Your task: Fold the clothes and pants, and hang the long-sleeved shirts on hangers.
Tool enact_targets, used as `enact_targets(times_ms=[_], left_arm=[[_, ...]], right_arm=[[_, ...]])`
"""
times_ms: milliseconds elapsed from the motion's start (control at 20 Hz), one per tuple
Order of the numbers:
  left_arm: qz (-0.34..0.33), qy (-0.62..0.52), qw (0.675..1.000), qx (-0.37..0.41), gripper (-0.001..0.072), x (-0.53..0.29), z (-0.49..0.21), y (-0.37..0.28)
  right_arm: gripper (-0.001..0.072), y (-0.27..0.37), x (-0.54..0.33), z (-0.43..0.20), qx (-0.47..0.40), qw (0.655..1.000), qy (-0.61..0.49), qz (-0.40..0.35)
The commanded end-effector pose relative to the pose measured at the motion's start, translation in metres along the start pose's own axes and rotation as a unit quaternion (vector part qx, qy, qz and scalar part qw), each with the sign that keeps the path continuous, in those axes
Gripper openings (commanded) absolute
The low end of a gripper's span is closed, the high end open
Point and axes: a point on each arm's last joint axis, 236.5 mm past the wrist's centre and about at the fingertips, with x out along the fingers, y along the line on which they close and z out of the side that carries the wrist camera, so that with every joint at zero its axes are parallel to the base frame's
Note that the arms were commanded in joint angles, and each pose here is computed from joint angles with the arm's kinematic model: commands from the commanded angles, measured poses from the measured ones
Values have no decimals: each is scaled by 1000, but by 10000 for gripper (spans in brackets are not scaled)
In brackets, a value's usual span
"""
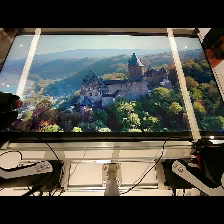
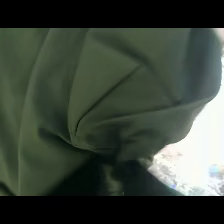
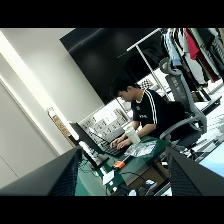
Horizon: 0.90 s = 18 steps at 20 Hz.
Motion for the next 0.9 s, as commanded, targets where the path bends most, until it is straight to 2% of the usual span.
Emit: enact_targets(times_ms=[0,150,300,400,500,650,850], left_arm=[[-1,-10,1000,0,10,-3,7,-6],[4,-65,996,-56,10,-38,30,-7],[11,-226,971,-72,10,-126,85,-1],[-1,-355,927,-123,10,-205,116,8],[-40,-483,858,-173,10,-293,133,10],[-126,-621,753,-177,10,-416,131,-16],[-245,-669,695,-101,8,-505,105,-103]], right_arm=[[581,1,0,0,0,1000,0,1],[581,1,0,0,0,1000,0,0],[581,1,0,0,0,1000,0,1],[581,1,0,0,0,1000,0,0],[581,0,0,0,0,1000,0,1],[581,-1,0,0,0,1000,0,-2],[581,-2,0,7,-1,1000,-14,-4]])
